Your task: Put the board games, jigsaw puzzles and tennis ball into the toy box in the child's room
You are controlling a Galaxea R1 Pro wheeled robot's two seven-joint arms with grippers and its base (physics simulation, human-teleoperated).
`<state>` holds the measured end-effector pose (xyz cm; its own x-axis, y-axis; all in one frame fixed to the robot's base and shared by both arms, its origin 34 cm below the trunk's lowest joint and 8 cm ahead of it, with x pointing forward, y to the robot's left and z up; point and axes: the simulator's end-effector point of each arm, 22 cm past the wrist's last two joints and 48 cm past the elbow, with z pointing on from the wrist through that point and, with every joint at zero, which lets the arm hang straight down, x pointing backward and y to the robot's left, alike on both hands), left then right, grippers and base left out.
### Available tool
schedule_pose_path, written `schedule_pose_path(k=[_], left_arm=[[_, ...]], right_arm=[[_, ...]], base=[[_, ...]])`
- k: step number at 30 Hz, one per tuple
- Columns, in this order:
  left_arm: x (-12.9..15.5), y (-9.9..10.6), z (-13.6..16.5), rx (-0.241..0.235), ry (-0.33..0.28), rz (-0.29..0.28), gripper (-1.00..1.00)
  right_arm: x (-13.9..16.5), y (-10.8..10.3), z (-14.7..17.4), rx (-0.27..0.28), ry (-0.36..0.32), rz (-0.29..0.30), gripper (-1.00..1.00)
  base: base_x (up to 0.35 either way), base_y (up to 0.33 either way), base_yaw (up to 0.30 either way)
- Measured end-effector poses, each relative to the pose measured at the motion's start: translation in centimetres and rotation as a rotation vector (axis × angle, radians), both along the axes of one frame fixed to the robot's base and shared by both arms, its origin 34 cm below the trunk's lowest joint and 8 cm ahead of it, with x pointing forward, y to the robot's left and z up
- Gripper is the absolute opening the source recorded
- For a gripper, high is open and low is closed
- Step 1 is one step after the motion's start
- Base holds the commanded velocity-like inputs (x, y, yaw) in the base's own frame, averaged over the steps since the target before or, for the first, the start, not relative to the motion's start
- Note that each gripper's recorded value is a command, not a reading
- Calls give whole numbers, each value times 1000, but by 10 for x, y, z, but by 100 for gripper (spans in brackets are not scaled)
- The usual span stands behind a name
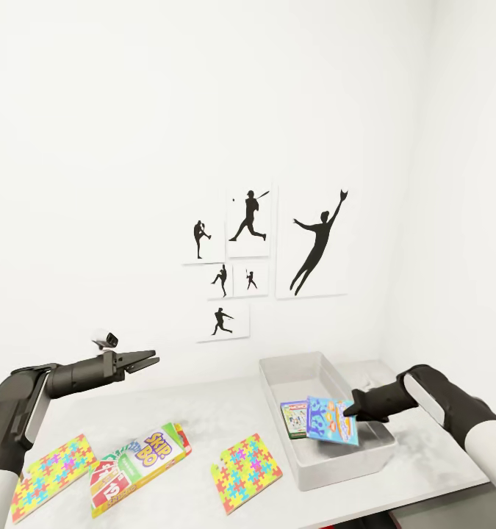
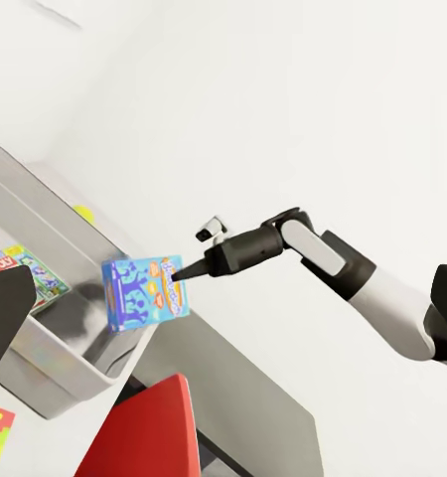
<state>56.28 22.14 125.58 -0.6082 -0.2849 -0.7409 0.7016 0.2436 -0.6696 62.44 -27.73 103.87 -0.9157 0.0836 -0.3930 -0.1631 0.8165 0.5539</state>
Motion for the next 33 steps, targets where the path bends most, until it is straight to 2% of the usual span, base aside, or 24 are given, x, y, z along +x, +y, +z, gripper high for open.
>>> schedule_pose_path(k=[3, 9, 14, 26, 28, 33], left_arm=[[0, 0, 0, 0, 0, 0, 100], [0, 0, 0, 0, 0, -1, 100], [0, 0, 0, -1, 0, -1, 100], [0, 0, 0, -1, 0, 0, 100], [0, 0, 0, -1, 0, 1, 100], [0, 0, 0, 0, 0, 0, 100]], right_arm=[[-2, 0, 0, -3, 0, 20, -100], [-3, -3, 2, -5, -2, 24, -100], [-3, 4, 1, -1, -2, 35, -100], [-3, 1, 2, -8, -5, 33, -100], [-3, 1, -1, -28, -4, 38, -100], [5, -11, 1, -136, -21, 58, -100]], base=[[0, 0, 0], [0, 0, 0], [0, 0, 0], [0, 0, 0], [0, 0, 0], [0, 0, 0]])
